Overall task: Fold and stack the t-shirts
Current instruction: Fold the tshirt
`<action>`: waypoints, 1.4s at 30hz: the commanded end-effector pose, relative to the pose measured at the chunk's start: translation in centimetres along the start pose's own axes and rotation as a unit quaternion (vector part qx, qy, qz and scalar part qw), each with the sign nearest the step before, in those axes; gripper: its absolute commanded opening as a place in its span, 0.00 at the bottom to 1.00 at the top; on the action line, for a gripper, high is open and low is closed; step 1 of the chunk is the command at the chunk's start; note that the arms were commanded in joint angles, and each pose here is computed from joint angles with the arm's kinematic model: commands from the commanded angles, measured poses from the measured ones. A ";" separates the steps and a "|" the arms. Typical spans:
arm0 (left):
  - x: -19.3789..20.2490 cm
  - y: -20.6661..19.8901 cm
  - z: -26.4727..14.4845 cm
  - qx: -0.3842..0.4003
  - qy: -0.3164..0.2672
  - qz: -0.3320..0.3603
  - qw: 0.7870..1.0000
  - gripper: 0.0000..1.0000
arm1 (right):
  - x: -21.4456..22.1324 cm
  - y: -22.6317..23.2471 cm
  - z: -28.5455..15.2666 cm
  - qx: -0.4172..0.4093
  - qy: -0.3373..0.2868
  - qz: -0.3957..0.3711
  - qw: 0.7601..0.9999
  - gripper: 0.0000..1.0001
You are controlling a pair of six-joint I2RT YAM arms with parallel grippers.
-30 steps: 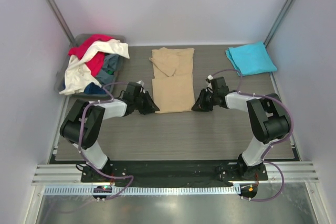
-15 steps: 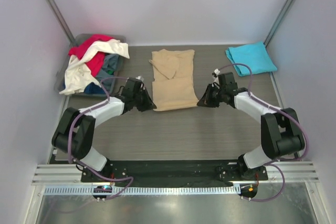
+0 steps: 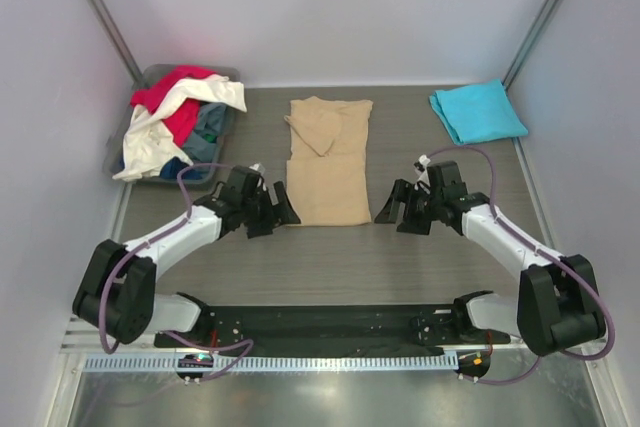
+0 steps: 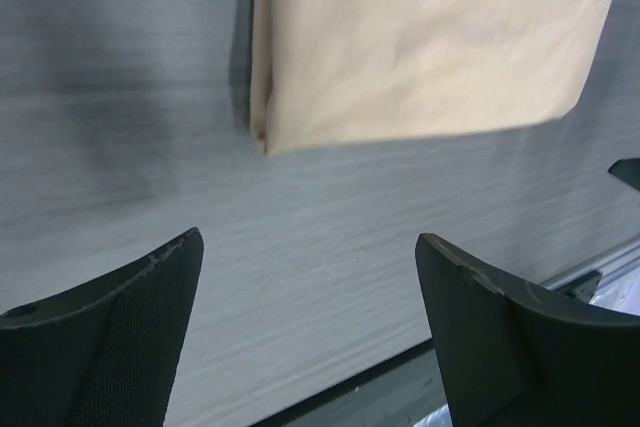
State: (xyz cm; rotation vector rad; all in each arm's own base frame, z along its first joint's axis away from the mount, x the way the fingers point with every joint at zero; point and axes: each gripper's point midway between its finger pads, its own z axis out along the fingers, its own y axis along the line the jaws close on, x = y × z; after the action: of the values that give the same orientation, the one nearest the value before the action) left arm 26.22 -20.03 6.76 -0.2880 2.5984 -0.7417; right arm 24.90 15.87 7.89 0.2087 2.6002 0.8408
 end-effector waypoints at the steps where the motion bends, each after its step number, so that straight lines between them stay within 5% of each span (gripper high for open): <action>1: 1.1 -0.3 -1.5 0.014 -0.001 0.011 1.000 0.88 | 0.6 1.1 -0.7 -0.028 -0.007 0.000 1.000 0.78; 11: 0.4 0.8 0.4 0.001 -0.025 0.015 1.000 0.84 | -0.8 1.7 3.5 -0.060 -0.006 0.011 0.998 0.77; 16: 0.7 1.1 2.8 0.003 -0.005 0.006 1.000 0.67 | -1.8 1.7 5.9 -0.067 0.000 0.014 0.998 0.69; 32: 0.5 1.6 4.9 -0.001 -0.004 0.006 1.000 0.34 | -1.2 0.8 8.3 -0.066 0.016 0.017 0.998 0.22; 37: 0.2 0.8 4.4 0.010 -0.007 0.008 1.000 0.00 | -1.2 1.3 7.8 -0.073 0.018 0.018 0.997 0.03; 42: 1.1 -0.5 2.1 0.024 -0.011 0.010 1.000 0.00 | -0.1 1.6 4.6 -0.061 0.010 0.015 0.998 0.01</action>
State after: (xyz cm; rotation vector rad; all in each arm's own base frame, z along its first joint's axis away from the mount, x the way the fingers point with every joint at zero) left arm 26.99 -21.12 2.74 -0.2786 2.5983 -0.7491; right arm 27.93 19.80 2.97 0.2412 2.6018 1.0138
